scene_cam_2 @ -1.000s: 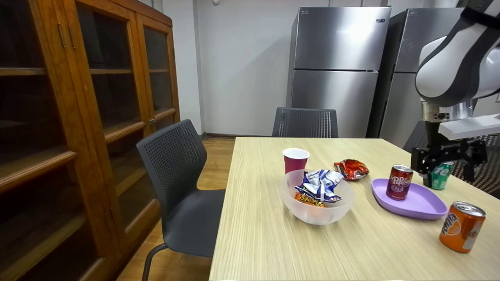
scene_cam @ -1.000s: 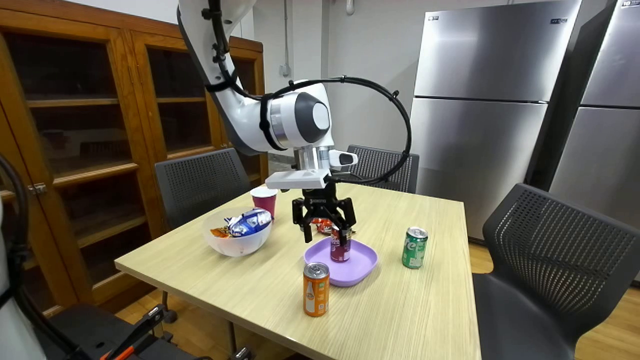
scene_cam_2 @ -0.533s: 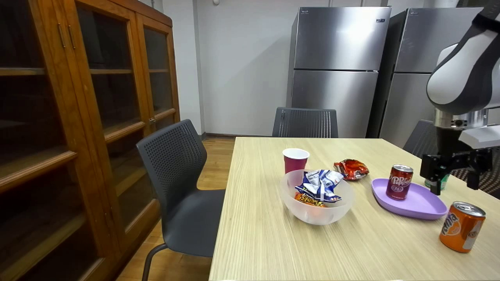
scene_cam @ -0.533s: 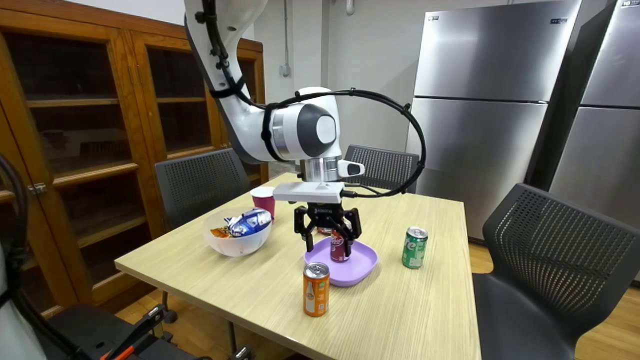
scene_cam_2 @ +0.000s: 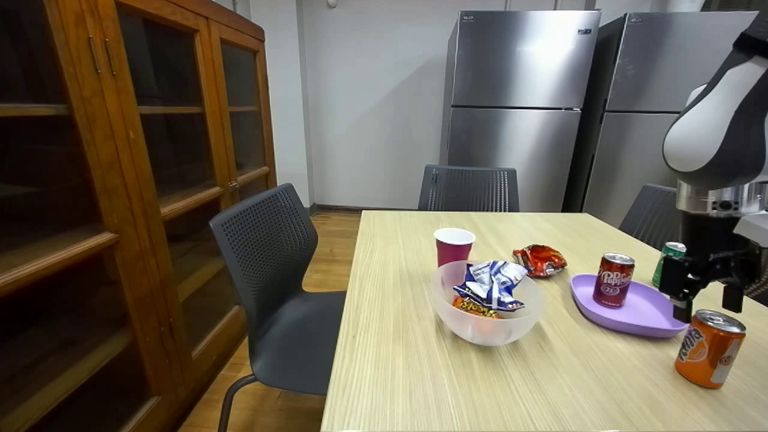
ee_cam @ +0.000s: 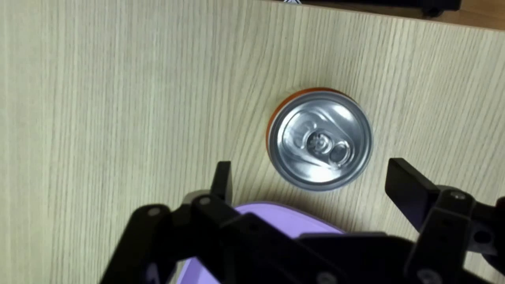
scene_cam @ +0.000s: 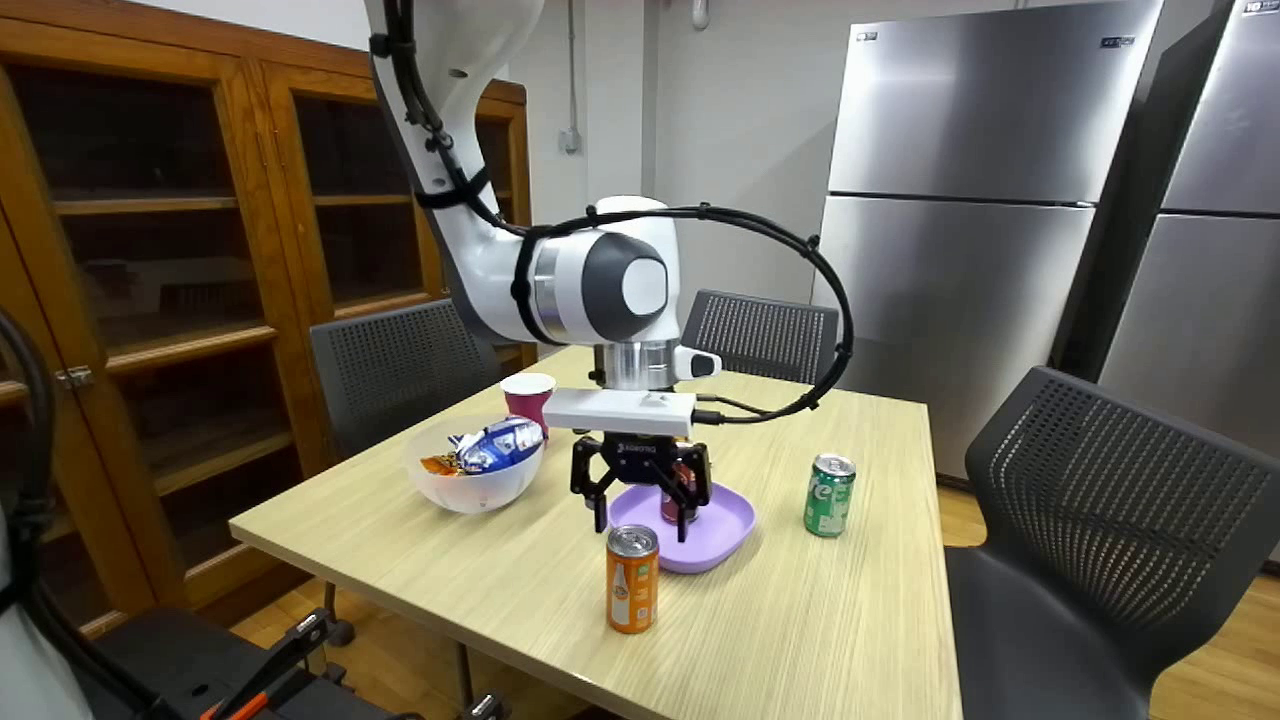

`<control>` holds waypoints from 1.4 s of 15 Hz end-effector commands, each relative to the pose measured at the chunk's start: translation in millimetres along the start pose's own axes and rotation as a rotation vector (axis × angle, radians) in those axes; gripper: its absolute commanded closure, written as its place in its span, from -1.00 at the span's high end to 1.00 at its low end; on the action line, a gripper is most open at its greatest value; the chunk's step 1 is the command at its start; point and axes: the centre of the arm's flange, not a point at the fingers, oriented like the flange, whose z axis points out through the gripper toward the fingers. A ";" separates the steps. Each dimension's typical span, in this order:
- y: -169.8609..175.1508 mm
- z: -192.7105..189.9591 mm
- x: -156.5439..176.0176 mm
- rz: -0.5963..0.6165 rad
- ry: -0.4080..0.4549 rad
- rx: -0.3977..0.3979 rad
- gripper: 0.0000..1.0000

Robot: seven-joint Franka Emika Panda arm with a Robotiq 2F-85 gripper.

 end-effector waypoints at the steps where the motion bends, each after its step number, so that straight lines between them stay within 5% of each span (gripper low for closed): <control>1: 0.0 6.2 -13.0 -0.059 -0.006 0.041 1.00; 5: 0.1 11.1 -19.6 -0.081 -0.020 0.051 1.00; 6: 0.2 11.7 -20.6 -0.079 -0.020 0.051 0.50; 11: -1.1 7.2 -23.7 -0.086 -0.013 0.044 -0.19; 21: -1.8 -42.1 -23.6 -0.051 0.015 0.012 -0.23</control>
